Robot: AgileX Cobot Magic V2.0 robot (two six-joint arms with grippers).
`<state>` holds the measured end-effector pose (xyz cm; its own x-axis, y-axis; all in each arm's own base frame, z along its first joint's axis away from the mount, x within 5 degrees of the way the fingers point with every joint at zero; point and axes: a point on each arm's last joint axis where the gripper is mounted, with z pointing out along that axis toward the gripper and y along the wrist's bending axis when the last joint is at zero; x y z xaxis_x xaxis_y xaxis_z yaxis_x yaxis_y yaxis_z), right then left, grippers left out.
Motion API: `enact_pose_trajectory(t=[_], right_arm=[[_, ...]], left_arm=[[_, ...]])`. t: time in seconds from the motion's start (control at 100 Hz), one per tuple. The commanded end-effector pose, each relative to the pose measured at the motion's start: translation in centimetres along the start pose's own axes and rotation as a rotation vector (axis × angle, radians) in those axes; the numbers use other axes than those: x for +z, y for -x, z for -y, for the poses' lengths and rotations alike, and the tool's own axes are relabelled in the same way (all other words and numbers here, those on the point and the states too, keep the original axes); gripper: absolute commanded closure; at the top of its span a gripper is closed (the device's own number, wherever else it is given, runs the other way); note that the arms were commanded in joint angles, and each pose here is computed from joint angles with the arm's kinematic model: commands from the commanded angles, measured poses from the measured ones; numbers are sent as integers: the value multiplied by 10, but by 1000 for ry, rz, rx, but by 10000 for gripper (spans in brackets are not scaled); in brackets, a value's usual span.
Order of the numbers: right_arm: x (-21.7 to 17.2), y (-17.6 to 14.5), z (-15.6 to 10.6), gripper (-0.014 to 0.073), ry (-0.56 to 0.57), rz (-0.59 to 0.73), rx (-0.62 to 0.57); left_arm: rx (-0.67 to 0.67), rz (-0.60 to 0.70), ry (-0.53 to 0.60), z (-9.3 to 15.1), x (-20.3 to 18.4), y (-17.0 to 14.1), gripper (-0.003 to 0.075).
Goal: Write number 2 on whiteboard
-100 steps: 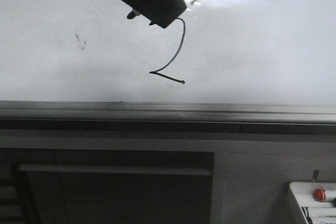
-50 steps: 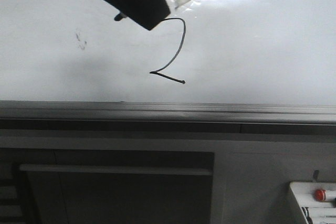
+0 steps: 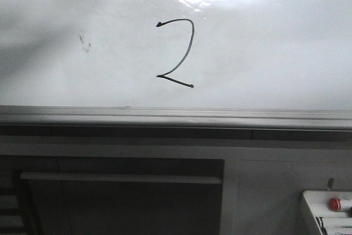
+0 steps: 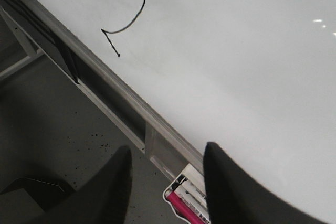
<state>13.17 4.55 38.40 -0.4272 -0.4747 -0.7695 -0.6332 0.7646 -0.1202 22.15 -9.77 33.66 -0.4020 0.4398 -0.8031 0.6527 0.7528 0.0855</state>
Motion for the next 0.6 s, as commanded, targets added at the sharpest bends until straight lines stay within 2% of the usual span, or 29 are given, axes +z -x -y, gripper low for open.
enact_pose_trajectory(t=[0.0,0.24,0.39,0.59], right_arm=[[-3,2,1,315,-50,76,20],[2,-3,2,315,-54,73,32],[2,-3,2,315,-54,73,32],[2,-2,2,315,-55,74,32]], left_arm=[[-129,148,146,-16,-13,-1,738],[-281,193,289,-26,4,-43,738],[-320,216,359,-29,10,-60,738],[-365,162,364,-33,28,-70,738]])
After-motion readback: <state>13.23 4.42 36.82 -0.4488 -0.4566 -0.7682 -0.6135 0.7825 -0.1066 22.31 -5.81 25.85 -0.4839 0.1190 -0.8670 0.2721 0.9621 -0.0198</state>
